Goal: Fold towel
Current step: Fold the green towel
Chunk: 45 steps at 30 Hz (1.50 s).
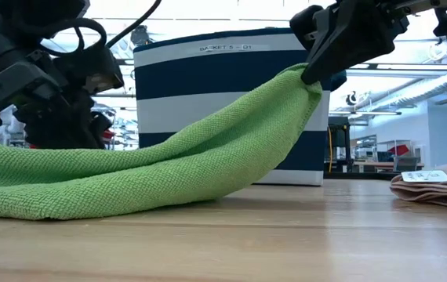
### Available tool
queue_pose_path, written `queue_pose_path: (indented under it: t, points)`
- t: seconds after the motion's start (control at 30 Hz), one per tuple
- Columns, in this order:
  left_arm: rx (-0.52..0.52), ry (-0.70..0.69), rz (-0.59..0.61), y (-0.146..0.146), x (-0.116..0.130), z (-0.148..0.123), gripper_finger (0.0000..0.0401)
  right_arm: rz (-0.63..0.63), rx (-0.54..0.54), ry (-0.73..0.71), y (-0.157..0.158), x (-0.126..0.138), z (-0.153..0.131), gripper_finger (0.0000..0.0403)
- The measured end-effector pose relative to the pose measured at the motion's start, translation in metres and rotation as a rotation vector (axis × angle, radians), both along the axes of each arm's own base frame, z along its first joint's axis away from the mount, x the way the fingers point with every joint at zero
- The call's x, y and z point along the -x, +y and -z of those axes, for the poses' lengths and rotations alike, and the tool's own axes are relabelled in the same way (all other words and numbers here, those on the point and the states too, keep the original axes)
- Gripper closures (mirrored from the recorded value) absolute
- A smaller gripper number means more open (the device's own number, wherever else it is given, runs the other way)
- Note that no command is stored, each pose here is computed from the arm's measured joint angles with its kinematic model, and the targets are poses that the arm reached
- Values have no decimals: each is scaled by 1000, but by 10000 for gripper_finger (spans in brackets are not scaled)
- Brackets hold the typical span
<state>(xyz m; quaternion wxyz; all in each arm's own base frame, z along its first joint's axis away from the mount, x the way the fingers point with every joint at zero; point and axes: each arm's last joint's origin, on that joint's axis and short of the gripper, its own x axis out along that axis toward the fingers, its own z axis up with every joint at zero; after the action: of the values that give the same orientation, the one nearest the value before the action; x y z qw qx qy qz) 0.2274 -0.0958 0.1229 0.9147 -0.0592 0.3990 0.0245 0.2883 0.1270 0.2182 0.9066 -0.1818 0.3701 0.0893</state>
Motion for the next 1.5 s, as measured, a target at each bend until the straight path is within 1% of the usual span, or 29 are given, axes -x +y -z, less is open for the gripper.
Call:
queue_pose_path:
  t: [0.1,0.2,0.33,0.43,0.53,0.6,0.77,0.9,1.03,1.13,1.23,1.37,1.5]
  points:
    - [-13,-6,20,-1,0,0,370,0,2,5,0,0,0,403]
    - [-23,-9,34,-1,0,-1,390,0,3,7,0,0,1,403]
    - [-39,-17,67,-4,-2,-3,396,0,10,22,-1,2,2,403]
    - [-62,-42,113,-9,-9,-13,397,0,17,36,-1,3,3,403]
    - [-101,-48,157,-14,-20,-28,398,1,23,47,-2,3,3,403]
    - [-133,-53,191,-18,-28,-43,398,-2,28,45,-2,3,3,403]
    - [-228,-55,277,-30,-47,-89,399,-33,41,15,-2,6,-5,403]
    - [-322,-50,325,-37,-55,-133,399,-67,33,-57,-3,15,-26,403]
    - [-408,-38,337,-41,-55,-179,400,-128,12,-193,-4,35,-61,403]
    - [-460,-72,357,-46,-51,-212,400,-212,-51,-333,-6,54,-92,403]
    - [-486,-141,419,-55,-46,-241,400,-320,-138,-481,-9,78,-124,403]
    - [-515,-244,513,-70,-34,-273,400,-491,-244,-630,-14,110,-154,403]
    - [-528,-310,567,-82,-24,-290,400,-552,-269,-684,-17,130,-165,403]
